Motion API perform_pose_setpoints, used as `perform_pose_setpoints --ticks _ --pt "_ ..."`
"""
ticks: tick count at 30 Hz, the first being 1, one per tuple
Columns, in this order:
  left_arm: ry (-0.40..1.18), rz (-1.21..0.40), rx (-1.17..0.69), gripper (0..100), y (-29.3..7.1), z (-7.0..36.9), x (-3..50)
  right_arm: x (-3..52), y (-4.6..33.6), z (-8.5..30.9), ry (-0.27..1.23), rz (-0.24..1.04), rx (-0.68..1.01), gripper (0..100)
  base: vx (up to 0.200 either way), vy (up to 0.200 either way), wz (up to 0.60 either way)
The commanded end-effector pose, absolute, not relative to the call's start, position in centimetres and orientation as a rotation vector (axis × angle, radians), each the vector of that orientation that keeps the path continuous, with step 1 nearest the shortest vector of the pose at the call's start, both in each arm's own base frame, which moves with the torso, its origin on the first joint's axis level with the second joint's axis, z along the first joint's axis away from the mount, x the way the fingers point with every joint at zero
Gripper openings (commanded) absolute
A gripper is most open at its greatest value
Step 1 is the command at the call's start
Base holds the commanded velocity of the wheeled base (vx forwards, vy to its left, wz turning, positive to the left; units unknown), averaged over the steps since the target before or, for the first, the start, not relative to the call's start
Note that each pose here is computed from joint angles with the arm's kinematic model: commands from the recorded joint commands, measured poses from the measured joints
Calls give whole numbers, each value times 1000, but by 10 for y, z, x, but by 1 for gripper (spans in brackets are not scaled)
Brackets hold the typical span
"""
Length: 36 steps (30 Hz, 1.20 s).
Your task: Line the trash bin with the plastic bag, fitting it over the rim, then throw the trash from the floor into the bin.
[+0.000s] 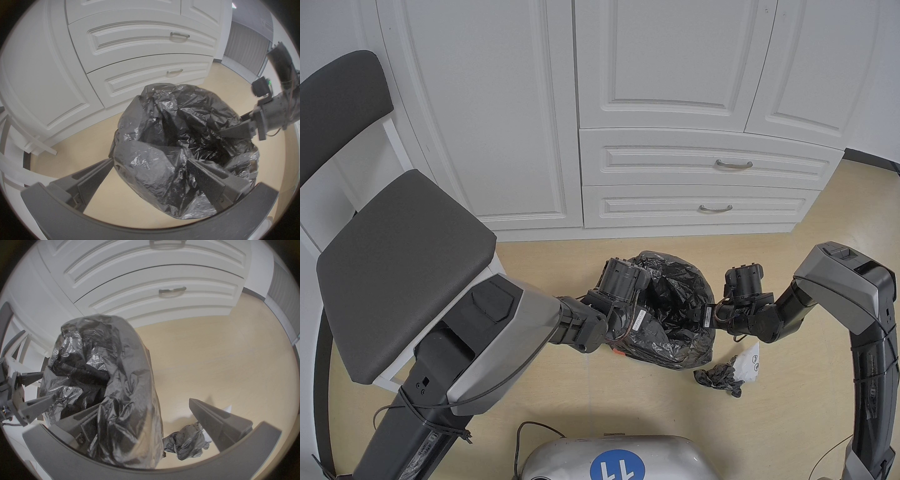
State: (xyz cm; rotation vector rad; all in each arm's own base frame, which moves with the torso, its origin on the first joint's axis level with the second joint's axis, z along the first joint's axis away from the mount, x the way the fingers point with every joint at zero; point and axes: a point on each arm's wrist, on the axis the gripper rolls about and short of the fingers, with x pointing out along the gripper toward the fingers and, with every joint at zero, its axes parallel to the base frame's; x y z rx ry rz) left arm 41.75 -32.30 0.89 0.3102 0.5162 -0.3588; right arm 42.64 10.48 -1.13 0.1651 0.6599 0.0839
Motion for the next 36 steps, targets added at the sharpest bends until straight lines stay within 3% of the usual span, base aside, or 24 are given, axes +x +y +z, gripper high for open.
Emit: perform_pose_setpoints --ticks 1,21,29,36 --pt "528 -331 323 100 -321 -1 420 421 101 5 635 78 146 100 0 0 0" --pt "535 -235 342 100 -302 17 409 408 89 37 548 54 78 100 0 0 0" --pt "490 -256 323 100 -311 29 402 399 123 44 386 86 70 100 0 0 0" --pt "492 -261 323 100 -314 27 400 383 111 34 433 94 -80 100 0 0 0"
